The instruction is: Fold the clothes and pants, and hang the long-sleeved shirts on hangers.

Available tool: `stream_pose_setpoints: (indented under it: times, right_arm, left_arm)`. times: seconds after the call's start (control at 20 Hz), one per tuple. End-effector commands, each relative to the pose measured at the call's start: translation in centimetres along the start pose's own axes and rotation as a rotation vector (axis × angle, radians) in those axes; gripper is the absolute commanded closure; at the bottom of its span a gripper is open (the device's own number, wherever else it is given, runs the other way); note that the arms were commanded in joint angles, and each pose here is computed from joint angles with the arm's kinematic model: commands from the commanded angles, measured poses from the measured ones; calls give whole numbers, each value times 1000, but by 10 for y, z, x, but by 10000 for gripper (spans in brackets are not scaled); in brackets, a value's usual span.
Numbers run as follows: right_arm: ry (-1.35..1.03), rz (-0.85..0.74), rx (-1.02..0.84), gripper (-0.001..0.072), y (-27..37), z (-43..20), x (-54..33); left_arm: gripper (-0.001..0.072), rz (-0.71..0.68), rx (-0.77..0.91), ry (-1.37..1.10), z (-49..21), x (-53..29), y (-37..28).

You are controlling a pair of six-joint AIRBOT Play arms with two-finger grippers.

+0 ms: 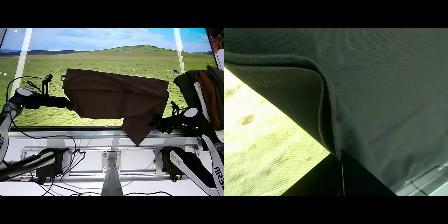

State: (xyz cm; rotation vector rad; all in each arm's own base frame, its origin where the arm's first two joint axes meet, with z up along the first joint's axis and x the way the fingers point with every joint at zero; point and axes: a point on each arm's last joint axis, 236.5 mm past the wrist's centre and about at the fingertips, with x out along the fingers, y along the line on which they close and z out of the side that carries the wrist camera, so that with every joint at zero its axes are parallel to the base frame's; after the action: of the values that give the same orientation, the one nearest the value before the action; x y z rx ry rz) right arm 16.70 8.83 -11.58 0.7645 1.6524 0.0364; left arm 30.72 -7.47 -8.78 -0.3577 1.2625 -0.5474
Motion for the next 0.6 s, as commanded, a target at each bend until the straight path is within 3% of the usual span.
stream_pose_setpoints:
  times: [0.0,0.05,0.15,0.55]
  right_arm:
    - [46,-28,-102,442,10,-16,10]
    - [43,-35,-133,447,13,-18,13]
    - [31,-41,-183,694,20,-18,16]
    - [-106,30,-422,699,88,-1,-61]
  left_arm:
    - [692,0,0,-1,0,0,0]
    - [692,0,0,-1,0,0,0]
    - [692,0,0,0,0,0,0]
    - [694,-31,67,-66,17,-56,-27]
